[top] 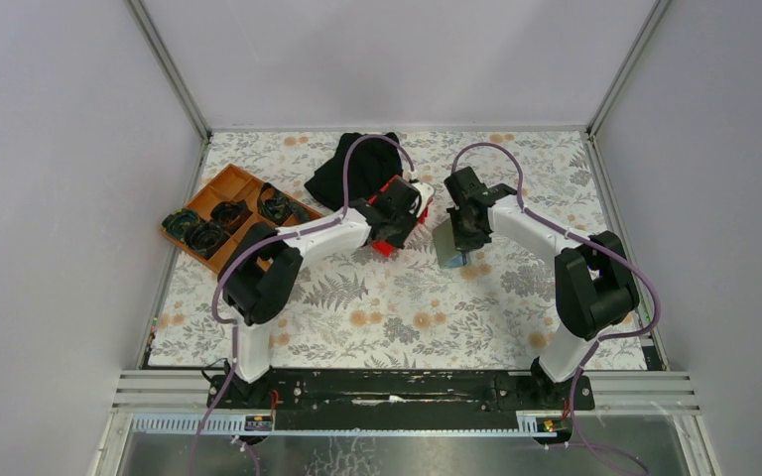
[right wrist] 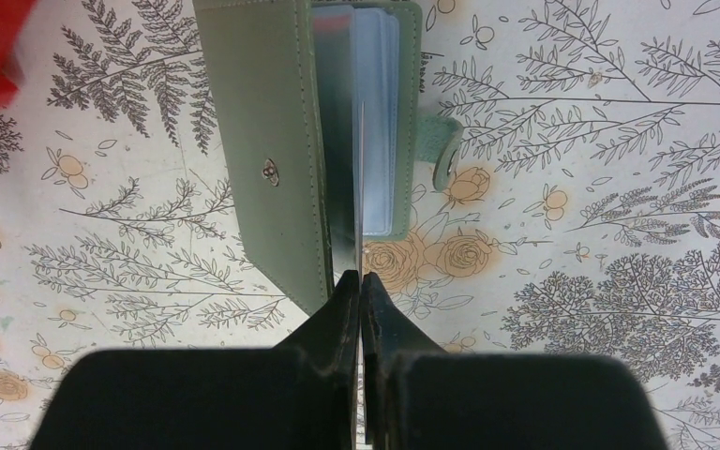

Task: Put the credit cards into the card holder
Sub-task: Move the storage box to the center of the board.

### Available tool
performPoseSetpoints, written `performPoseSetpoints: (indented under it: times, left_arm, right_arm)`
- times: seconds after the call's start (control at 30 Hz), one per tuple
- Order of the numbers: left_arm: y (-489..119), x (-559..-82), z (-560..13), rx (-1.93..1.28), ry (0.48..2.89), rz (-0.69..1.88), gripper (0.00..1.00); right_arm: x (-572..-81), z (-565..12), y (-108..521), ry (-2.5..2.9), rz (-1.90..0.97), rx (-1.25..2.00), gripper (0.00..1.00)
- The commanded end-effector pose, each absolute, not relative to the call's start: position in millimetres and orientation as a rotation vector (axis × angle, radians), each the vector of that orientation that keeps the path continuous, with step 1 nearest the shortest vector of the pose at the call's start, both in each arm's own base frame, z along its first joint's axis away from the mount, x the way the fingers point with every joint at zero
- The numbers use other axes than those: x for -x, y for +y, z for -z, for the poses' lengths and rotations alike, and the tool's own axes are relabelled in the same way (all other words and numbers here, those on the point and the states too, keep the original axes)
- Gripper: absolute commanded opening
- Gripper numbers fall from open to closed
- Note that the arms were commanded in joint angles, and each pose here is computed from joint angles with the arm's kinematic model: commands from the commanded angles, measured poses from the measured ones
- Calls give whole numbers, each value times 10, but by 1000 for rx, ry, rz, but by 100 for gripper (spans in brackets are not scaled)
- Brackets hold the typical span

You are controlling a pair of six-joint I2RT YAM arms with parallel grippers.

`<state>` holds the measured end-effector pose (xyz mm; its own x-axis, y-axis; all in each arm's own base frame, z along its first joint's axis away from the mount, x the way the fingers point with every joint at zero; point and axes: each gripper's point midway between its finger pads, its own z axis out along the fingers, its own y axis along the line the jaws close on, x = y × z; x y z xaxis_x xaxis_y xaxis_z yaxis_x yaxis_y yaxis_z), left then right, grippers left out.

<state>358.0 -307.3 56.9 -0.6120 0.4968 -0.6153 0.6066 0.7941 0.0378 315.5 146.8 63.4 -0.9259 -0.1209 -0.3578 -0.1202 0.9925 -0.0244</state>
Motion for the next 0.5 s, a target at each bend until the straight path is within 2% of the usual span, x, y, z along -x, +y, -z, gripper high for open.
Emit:
performPoseSetpoints:
  times: [0.0, 0.2, 0.27, 0.4, 0.47]
  left_arm:
    - [-3082, -4049, -751, -773, 2254, 244, 2]
    - [-3237, -4225, -759, -787, 2231, 316, 8]
    - [-3231, -4234, -765, -740, 2243, 328, 17]
    - [-3202, -4203, -874, -631, 2225, 365, 43]
    - [-3179, -4213, -976, -574, 2214, 367, 50]
  right_arm:
    - [-3235, -837, 1532, 2715, -57, 144, 0]
    - [-3193, -768, 1559, 2722, -91, 104, 0]
    - [-3217, -844, 1556, 2691, -96, 97, 0]
    - [-3273, -922, 1608, 2667, -127, 94, 0]
    - [-3317, -990, 1629, 2636, -144, 89, 0]
